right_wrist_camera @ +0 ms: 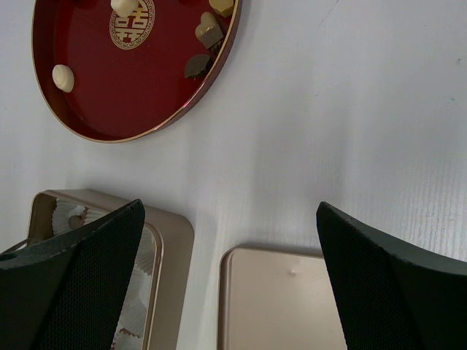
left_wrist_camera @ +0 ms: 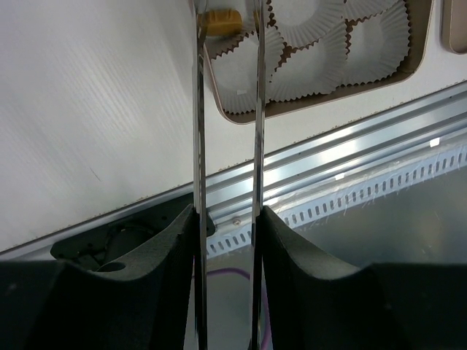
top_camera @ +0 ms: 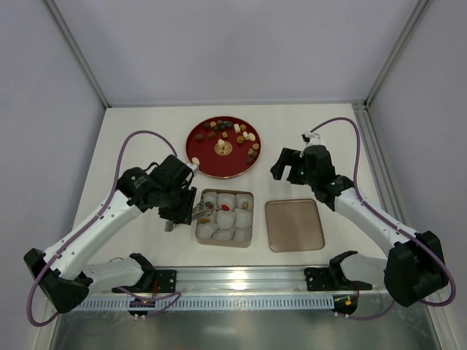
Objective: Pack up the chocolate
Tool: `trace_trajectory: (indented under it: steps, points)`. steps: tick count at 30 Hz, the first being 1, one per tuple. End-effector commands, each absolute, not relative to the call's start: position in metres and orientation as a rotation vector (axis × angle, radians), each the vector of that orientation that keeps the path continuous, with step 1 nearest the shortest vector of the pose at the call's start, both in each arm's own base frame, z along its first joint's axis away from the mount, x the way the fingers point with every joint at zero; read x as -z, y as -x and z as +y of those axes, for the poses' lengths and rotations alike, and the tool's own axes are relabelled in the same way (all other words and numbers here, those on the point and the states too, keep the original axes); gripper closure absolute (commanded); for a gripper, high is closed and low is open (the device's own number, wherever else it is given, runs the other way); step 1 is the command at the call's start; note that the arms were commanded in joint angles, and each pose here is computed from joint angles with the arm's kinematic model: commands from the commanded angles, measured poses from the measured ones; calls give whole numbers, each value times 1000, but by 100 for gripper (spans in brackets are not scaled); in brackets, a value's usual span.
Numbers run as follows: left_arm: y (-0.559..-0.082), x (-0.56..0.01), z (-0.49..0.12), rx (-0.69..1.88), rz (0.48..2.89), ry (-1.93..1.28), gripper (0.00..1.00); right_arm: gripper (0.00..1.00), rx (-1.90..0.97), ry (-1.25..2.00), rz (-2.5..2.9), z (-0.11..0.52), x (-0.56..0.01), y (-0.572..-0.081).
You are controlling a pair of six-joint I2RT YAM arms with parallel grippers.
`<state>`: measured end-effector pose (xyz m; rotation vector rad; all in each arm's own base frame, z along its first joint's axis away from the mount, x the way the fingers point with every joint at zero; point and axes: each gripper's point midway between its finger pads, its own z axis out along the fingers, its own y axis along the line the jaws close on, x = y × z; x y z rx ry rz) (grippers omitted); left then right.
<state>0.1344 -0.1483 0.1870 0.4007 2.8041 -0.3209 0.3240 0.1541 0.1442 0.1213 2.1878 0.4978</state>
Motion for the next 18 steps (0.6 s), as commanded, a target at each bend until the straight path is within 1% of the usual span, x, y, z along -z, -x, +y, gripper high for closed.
trace_trajectory:
  steps: [1,9,13,15,16,18]
  points:
    - [-140,-201,-154,352,2750,-402,62,0,-519,-126,2106,158,-169,-339]
    - [-157,-243,-166,413,2647,-373,62,0,-522,-119,2104,159,-171,-340]
    - [-181,-264,-166,342,2576,-341,62,0,-518,-113,2102,158,-172,-340]
    - [-195,-265,-172,303,2577,-344,62,0,-518,-110,2102,159,-172,-340]
    - [-206,-274,-174,296,2546,-347,62,0,-516,-107,2103,159,-172,-340]
    - [-229,-272,-178,252,2553,-325,61,0,-515,-102,2108,159,-171,-339]
